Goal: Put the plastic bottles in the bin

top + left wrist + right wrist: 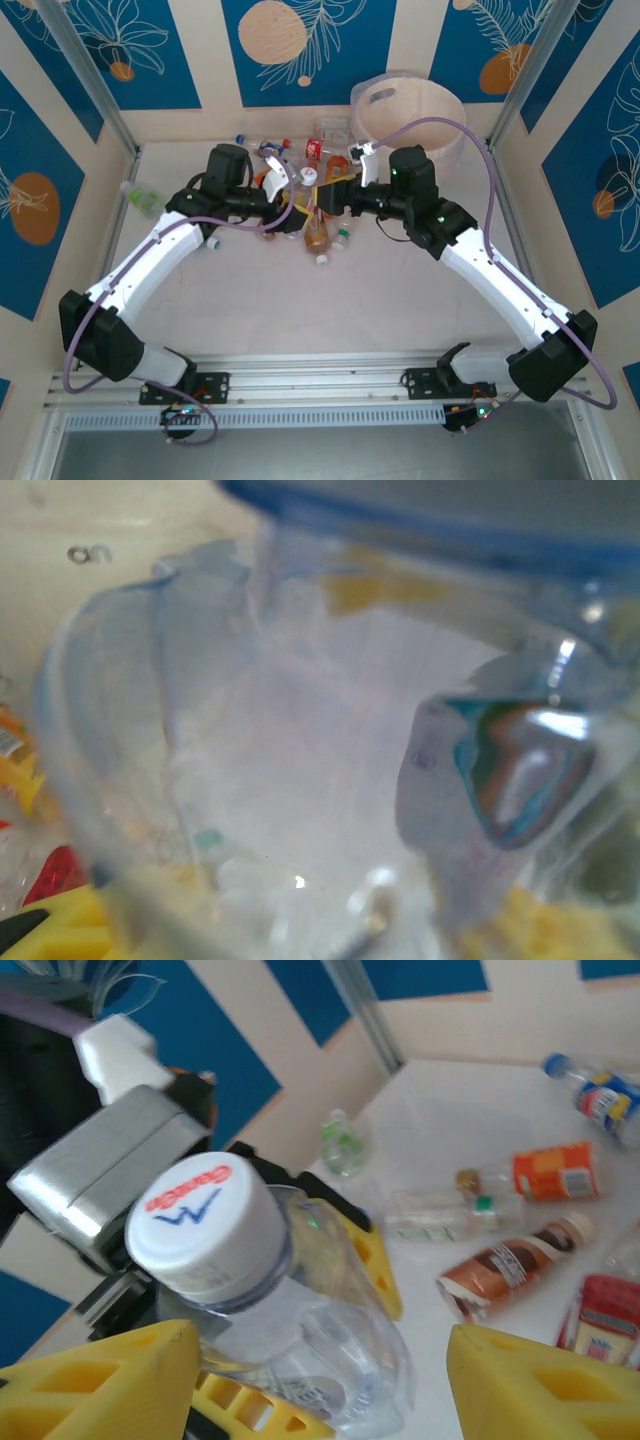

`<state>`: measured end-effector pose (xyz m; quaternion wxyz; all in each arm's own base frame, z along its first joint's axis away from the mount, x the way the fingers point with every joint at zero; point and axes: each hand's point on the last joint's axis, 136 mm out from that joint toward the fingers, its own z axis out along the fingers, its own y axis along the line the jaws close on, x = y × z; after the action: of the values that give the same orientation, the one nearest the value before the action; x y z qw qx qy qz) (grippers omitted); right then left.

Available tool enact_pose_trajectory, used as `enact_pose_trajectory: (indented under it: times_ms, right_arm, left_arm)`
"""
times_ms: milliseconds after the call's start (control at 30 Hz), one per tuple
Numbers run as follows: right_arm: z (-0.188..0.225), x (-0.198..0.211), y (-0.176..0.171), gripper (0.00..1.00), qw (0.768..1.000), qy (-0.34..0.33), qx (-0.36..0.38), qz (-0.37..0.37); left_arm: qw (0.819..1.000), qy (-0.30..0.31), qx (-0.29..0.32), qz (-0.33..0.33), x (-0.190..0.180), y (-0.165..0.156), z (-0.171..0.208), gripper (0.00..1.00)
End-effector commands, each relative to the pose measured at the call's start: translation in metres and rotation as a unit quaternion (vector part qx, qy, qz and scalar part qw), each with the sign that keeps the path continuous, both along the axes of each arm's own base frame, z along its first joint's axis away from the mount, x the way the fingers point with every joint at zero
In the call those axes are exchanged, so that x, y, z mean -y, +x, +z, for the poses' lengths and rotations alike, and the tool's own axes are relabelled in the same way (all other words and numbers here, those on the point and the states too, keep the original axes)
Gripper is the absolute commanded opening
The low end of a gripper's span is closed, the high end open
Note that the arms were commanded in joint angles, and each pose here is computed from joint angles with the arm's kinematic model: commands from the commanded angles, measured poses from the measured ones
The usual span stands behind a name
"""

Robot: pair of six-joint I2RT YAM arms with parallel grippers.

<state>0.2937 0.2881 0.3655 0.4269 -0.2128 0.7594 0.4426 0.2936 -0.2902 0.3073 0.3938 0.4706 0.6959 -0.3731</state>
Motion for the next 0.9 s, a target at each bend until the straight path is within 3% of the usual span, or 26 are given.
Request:
enact_pose_trajectory:
  times_ms: [0,167,533,600,667,800,867]
  right_arm:
    - [0.033,-0.016,-0.020,0.65,0.993,0.030,0.077,0.084]
    - [0.044,-0.021,-0.026,0.59,0.987,0.038,0.105,0.118]
    - [0.043,-0.033,-0.028,0.51,0.982,0.044,0.095,0.154]
    - [0.044,-0.033,-0.028,0.53,0.983,0.045,0.095,0.153]
    - [0.044,-0.034,-0.029,0.62,0.982,0.046,0.095,0.156]
    - [0.045,-0.036,-0.031,0.63,0.982,0.047,0.095,0.159]
    - [0.045,-0.037,-0.031,0.54,0.981,0.046,0.096,0.164]
  left_arm:
    - [0.995,-0.041,-0.016,-0.094,0.013,-0.028,0.022,0.55]
    - [0.988,-0.055,-0.026,-0.141,0.014,-0.044,0.029,0.55]
    - [0.989,-0.052,-0.012,-0.137,0.011,-0.047,0.030,0.56]
    - [0.989,-0.051,-0.014,-0.137,0.011,-0.046,0.029,0.56]
    - [0.990,-0.049,-0.013,-0.135,0.011,-0.045,0.028,0.56]
    - [0.990,-0.048,-0.006,-0.132,0.010,-0.046,0.030,0.56]
    - [0.990,-0.047,-0.003,-0.130,0.009,-0.046,0.031,0.56]
